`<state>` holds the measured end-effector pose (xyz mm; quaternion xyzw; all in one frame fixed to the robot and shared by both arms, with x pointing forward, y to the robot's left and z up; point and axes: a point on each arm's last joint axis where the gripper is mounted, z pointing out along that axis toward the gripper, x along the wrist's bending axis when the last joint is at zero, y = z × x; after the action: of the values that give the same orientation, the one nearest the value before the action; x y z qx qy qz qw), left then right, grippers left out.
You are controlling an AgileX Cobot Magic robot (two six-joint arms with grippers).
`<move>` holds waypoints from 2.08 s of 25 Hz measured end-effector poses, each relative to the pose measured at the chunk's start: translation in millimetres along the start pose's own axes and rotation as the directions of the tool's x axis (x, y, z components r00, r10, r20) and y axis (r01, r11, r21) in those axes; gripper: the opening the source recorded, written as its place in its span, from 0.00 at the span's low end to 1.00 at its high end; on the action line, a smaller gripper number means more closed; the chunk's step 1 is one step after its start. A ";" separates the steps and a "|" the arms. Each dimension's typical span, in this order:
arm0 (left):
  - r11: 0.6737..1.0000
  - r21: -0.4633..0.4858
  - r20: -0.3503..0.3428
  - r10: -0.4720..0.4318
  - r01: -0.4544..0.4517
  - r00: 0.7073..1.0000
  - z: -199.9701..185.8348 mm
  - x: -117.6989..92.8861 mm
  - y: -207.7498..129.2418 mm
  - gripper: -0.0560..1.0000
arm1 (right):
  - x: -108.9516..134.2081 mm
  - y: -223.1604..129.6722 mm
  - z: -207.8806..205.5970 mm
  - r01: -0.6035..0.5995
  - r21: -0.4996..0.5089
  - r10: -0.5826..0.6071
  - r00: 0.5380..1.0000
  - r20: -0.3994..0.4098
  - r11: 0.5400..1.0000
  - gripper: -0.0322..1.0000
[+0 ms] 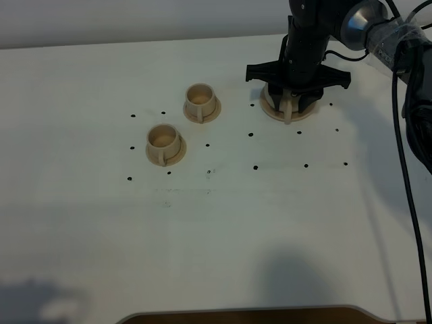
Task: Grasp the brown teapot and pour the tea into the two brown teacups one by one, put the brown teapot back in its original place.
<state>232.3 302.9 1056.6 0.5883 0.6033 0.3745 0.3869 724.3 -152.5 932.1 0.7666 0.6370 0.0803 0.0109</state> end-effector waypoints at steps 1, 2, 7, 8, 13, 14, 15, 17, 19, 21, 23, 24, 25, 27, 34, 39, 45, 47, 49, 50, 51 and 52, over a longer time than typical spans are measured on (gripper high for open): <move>1.000 0.000 0.000 0.000 0.000 1.000 0.0 0.0 0.0 0.49 | -0.6 0.2 0.0 0.002 -0.002 -0.002 1.000 0.006 1.000 0.44; 1.000 0.000 0.000 0.000 0.000 1.000 0.0 0.0 0.0 0.49 | -1.1 0.3 0.0 0.004 -0.003 -0.004 1.000 0.012 1.000 0.44; 1.000 0.000 0.000 0.000 0.000 1.000 0.0 0.0 0.0 0.49 | -1.5 0.5 0.0 0.006 -0.005 -0.006 1.000 0.017 1.000 0.44; 1.000 0.000 0.000 0.000 0.000 1.000 0.0 0.0 0.0 0.49 | -1.6 0.5 0.0 0.006 -0.005 -0.006 1.000 0.017 1.000 0.44; 1.000 0.000 0.000 0.000 0.000 1.000 0.0 0.0 0.0 0.49 | -1.8 0.1 0.0 0.008 -0.001 -0.008 1.000 0.020 1.000 0.39; 1.000 0.000 0.000 0.000 0.000 1.000 0.0 0.0 0.0 0.49 | -1.8 0.1 0.0 0.010 -0.001 -0.010 1.000 0.020 1.000 0.37; 1.000 0.000 0.000 0.000 0.000 1.000 0.0 0.0 0.0 0.49 | -1.9 0.0 0.0 0.010 0.000 -0.010 1.000 0.021 1.000 0.35; 1.000 0.000 0.000 0.000 0.000 1.000 0.0 0.0 0.0 0.49 | -2.1 -0.3 0.0 0.015 0.003 -0.015 1.000 0.023 1.000 0.30; 1.000 0.000 0.000 0.000 0.000 1.000 0.0 0.0 0.0 0.49 | -2.5 -0.3 0.0 0.020 0.004 -0.020 0.999 0.028 1.000 0.24; 1.000 0.000 0.000 0.000 0.000 1.000 0.0 0.0 0.0 0.49 | -2.7 -0.2 0.0 0.024 0.003 -0.024 0.999 0.030 1.000 0.19; 1.000 0.000 0.000 0.000 0.000 1.000 0.0 0.0 0.0 0.49 | -2.7 -0.2 0.0 0.028 0.003 -0.028 0.999 0.030 1.000 0.15; 1.000 0.000 0.000 0.000 0.000 1.000 0.0 0.0 0.0 0.49 | -2.8 -0.2 0.0 0.032 0.003 -0.032 0.999 0.030 0.999 0.15; 1.000 0.000 0.000 0.000 0.000 1.000 0.0 0.0 0.0 0.49 | -2.9 -0.2 0.0 0.039 0.003 -0.039 0.999 0.031 0.999 0.15; 1.000 0.000 0.000 0.000 0.000 1.000 0.0 0.0 0.0 0.49 | -2.9 -0.1 0.0 0.051 0.003 -0.052 0.998 0.032 0.999 0.15; 1.000 0.000 0.000 0.000 0.000 1.000 0.0 0.0 0.0 0.49 | -3.1 0.1 -1.6 0.083 0.000 -0.083 0.996 0.034 0.997 0.15; 1.000 0.000 0.000 0.000 0.000 1.000 0.0 0.0 0.0 0.49 | -3.5 1.2 -7.0 0.102 -0.018 -0.101 0.994 0.040 0.995 0.14; 1.000 0.000 0.000 0.000 0.000 1.000 0.0 0.0 0.0 0.49 | -3.5 1.2 -7.6 0.109 -0.018 -0.108 0.993 0.040 0.994 0.14; 1.000 0.000 0.000 0.000 0.000 1.000 0.0 0.0 0.0 0.49 | -3.5 1.2 -7.6 0.112 -0.018 -0.112 0.993 0.040 0.993 0.14; 1.000 0.000 0.000 0.000 0.000 1.000 0.0 0.0 0.0 0.49 | -2.9 1.0 -7.5 0.114 -0.018 -0.113 0.993 0.040 0.993 0.14; 1.000 0.000 0.000 0.000 0.000 1.000 0.0 0.0 0.0 0.49 | -3.0 1.1 -9.1 0.117 -0.023 -0.116 0.992 0.044 0.993 0.14; 1.000 0.000 0.000 0.000 0.000 1.000 0.0 0.0 0.0 0.49 | -2.3 1.1 -11.1 0.124 -0.031 -0.123 0.991 0.050 0.992 0.14; 1.000 0.000 0.000 0.000 0.000 1.000 0.0 0.0 0.0 0.49 | -1.9 1.3 -13.1 0.129 -0.039 -0.127 0.990 0.055 0.991 0.14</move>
<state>232.3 302.9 1056.6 0.5883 0.6033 0.3745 0.3869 723.4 -155.6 944.9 0.7255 0.6826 0.0729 0.0490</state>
